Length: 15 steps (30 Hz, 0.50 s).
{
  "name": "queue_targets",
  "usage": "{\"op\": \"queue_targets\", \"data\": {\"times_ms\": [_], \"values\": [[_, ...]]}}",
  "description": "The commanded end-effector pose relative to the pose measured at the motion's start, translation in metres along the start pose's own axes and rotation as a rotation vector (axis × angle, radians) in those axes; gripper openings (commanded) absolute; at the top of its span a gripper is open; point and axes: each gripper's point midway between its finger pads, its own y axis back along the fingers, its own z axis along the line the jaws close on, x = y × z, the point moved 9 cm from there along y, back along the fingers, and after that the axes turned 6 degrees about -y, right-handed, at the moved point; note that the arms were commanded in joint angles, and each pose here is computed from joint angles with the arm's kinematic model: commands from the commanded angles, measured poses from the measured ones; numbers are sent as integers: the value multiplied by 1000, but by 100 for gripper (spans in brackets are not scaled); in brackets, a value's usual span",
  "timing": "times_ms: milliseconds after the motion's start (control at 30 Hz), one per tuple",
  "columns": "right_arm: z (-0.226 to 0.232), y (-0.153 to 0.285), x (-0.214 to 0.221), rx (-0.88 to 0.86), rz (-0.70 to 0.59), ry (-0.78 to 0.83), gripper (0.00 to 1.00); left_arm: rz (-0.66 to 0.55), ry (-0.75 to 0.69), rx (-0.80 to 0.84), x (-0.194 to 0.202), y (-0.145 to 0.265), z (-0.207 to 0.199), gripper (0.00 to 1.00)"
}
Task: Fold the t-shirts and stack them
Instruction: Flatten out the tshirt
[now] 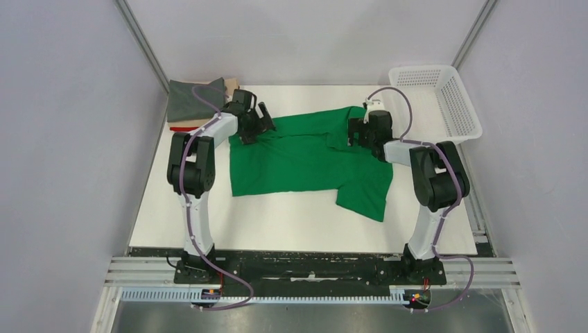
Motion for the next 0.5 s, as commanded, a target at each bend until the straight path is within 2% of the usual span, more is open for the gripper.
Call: {"op": "queue_targets", "data": {"times_ms": [0,100,200,333,400,467], "values": [[10,21,-52,-64,-153,-10,98,-17,-88,-80,-7,33,-1,100],[11,53,-55,-96,-226,-34,98,-43,-81,-108,11,74,2,100],[8,80,-49,-114,-282,-95,98,-54,0,-220,47,109,27,100],[5,92,-41,-244,-227,-201,98,9,81,-394,97,141,62,100],[2,93,-40,-317,-194,-223,98,30,110,-403,114,149,70,99],[2,94,-39,-369,-208,-205,98,29,140,-393,123,152,73,94]]}}
